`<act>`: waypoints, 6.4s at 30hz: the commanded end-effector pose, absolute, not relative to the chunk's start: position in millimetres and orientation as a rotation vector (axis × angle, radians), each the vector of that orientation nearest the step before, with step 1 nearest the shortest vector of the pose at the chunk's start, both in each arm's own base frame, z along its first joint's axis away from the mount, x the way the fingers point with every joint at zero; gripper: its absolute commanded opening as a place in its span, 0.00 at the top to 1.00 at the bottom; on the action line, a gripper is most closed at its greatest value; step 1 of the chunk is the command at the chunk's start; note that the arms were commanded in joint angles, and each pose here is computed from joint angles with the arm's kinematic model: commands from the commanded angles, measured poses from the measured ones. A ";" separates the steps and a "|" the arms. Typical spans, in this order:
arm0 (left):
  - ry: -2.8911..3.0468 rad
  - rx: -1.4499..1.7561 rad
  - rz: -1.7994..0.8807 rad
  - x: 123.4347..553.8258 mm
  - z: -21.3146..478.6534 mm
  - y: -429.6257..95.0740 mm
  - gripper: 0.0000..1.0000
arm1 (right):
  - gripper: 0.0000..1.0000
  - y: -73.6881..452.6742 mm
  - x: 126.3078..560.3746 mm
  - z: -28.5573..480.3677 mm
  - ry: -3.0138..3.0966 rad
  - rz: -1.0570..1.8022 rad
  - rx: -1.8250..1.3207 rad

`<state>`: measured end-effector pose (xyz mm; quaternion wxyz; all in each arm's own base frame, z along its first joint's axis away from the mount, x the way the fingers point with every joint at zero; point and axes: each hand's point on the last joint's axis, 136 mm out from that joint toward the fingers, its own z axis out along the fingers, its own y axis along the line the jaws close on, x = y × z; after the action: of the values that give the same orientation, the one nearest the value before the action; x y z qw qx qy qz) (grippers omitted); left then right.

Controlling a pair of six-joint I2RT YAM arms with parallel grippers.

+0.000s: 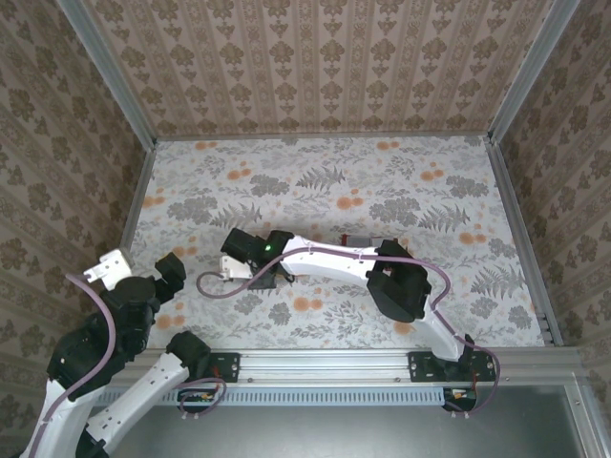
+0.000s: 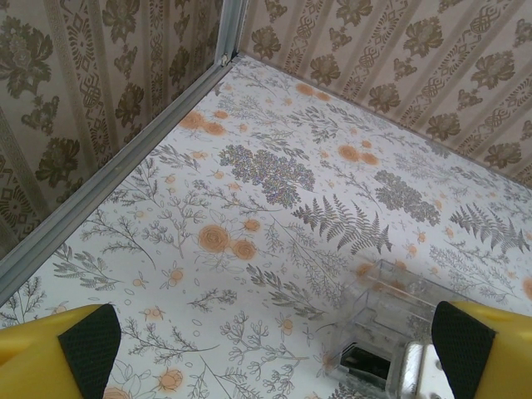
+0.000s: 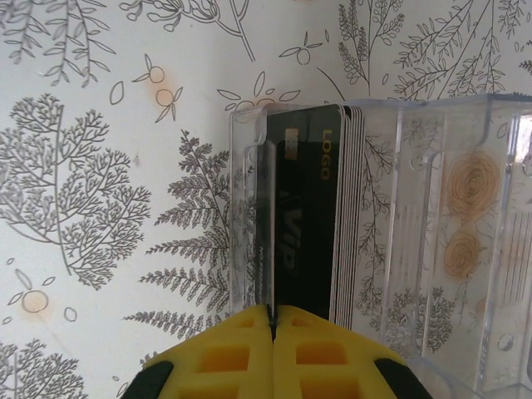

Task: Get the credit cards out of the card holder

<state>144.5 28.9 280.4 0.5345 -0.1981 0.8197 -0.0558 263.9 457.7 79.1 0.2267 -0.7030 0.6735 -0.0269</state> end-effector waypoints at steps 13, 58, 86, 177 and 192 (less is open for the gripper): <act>1.947 -0.486 -0.148 143.3 277.7 29.5 0.00 | 0.99 461.7 272.4 74.7 1.876 -0.161 -1.894; 1.981 -0.425 -0.210 147.9 275.2 12.6 0.00 | 0.60 459.8 303.1 106.3 1.920 -0.040 -1.618; 2.337 0.020 -0.642 236.6 214.4 -220.0 0.14 | 0.68 194.2 312.8 147.5 2.305 0.406 -0.200; 2.699 0.350 -1.019 255.1 57.5 -460.6 0.00 | 0.71 70.3 301.9 47.1 2.607 0.225 0.469; 2.688 0.365 -0.977 258.9 63.2 -453.0 0.00 | 0.72 71.8 296.1 17.0 2.689 0.227 0.552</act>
<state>264.1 -459.7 61.7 0.1323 0.1163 0.9220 -0.3448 293.1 67.5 16.7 0.1981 0.1895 0.9592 0.0697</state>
